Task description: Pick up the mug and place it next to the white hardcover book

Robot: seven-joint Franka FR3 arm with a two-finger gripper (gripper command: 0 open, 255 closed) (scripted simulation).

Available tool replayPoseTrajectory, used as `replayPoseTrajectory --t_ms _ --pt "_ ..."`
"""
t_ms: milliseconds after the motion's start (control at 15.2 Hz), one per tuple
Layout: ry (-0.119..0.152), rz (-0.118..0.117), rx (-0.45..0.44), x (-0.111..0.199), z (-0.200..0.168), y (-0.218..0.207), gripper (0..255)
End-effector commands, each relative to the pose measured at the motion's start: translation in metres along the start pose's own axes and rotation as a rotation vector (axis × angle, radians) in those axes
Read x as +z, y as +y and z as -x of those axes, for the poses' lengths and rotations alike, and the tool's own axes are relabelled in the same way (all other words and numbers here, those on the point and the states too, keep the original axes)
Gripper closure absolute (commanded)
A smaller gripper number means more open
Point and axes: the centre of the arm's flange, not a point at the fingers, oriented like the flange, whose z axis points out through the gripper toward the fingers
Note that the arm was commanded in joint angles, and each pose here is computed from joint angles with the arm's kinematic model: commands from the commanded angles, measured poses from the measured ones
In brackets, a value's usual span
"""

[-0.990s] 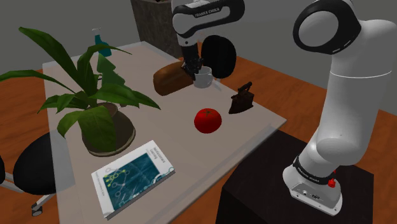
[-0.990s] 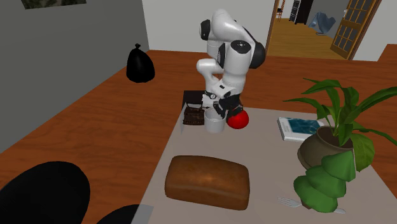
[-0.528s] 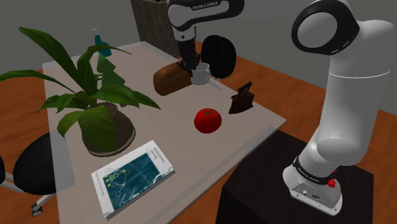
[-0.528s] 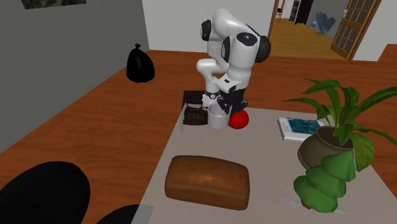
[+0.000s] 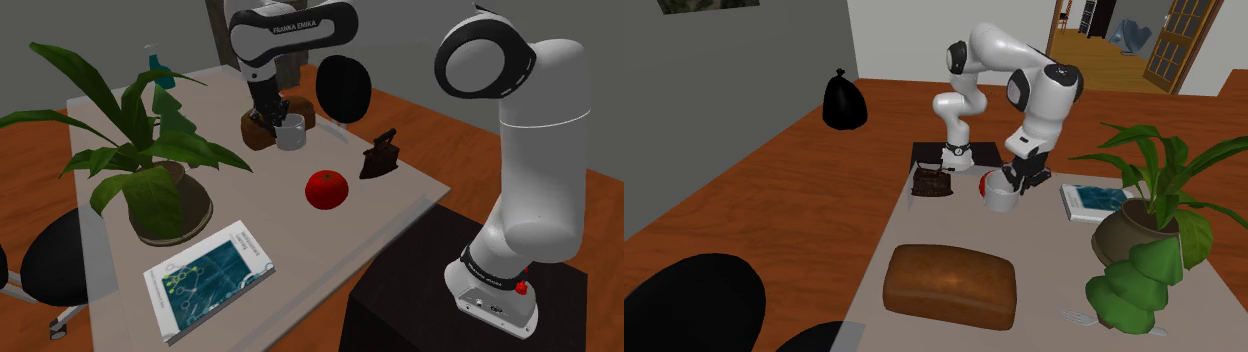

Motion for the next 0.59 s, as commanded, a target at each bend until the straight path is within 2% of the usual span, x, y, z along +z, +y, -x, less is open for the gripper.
replayPoseTrajectory --t_ms 0,528 --pt "0.0 0.0 0.001 0.003 -0.003 -0.025 255" --pt "0.0 0.0 0.001 0.017 -0.011 -0.128 255"
